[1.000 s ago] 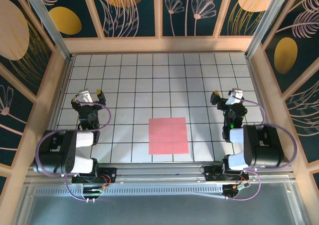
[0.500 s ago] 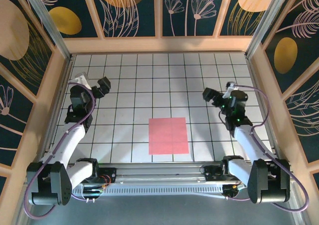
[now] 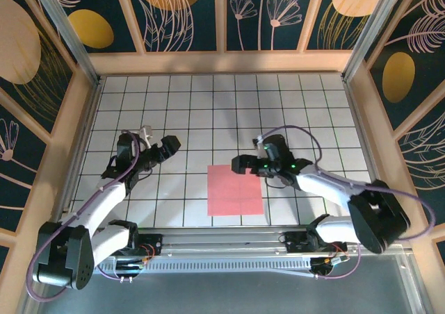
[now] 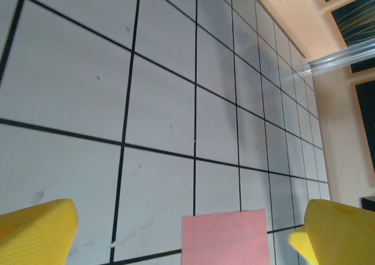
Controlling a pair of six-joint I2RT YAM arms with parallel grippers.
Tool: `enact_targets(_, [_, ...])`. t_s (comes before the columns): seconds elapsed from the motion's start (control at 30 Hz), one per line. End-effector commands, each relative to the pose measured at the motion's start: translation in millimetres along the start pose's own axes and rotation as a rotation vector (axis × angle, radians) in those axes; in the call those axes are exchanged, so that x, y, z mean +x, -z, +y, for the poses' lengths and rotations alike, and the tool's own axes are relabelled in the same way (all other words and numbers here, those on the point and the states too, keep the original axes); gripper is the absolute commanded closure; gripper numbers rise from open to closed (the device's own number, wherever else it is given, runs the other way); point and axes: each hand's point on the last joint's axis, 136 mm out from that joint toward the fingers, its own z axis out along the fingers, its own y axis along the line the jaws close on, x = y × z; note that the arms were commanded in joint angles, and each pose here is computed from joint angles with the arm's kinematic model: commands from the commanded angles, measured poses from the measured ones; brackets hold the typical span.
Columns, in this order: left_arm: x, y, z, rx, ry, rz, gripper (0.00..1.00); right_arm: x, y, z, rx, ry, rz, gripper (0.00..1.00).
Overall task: Fold a paper plane with a square sheet of paper (fold left side to right side)
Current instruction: Move the square sheet of paper to the center of the table.
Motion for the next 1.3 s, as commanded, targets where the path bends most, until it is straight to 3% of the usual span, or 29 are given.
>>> enact_targets(0.0, [4.7,-2.0,-5.5,0.030,0.036,0.023,0.01,12.0,-19.7,18.0,-0.023,0.009,0.086,0.04])
enact_targets(0.23, [2.2,-0.1,-1.7,-0.007,0.028,0.010,0.01,29.1,-55.5,23.4,-0.033,-0.016,0.180,0.07])
enact_targets(0.4, [2.0,2.1,3.1,-0.040,0.023,0.006,0.01,25.4,-69.3,15.4,-0.001,-0.047,0.168,0.07])
enact_targets(0.9, [9.7,0.9,8.0,-0.057,0.018,0.044,0.02,-55.8,-110.0,-2.9,0.044,0.041,0.057,0.07])
enact_targets(1.1, [27.6,-5.8,8.0,-0.016,0.036,0.121,0.20,-73.6,-118.0,7.1,0.009,0.092,0.062,0.09])
enact_targets(1.27, [43.8,-13.9,4.0,0.017,0.044,0.195,0.42,-96.1,-100.2,22.5,0.015,0.152,-0.005,0.09])
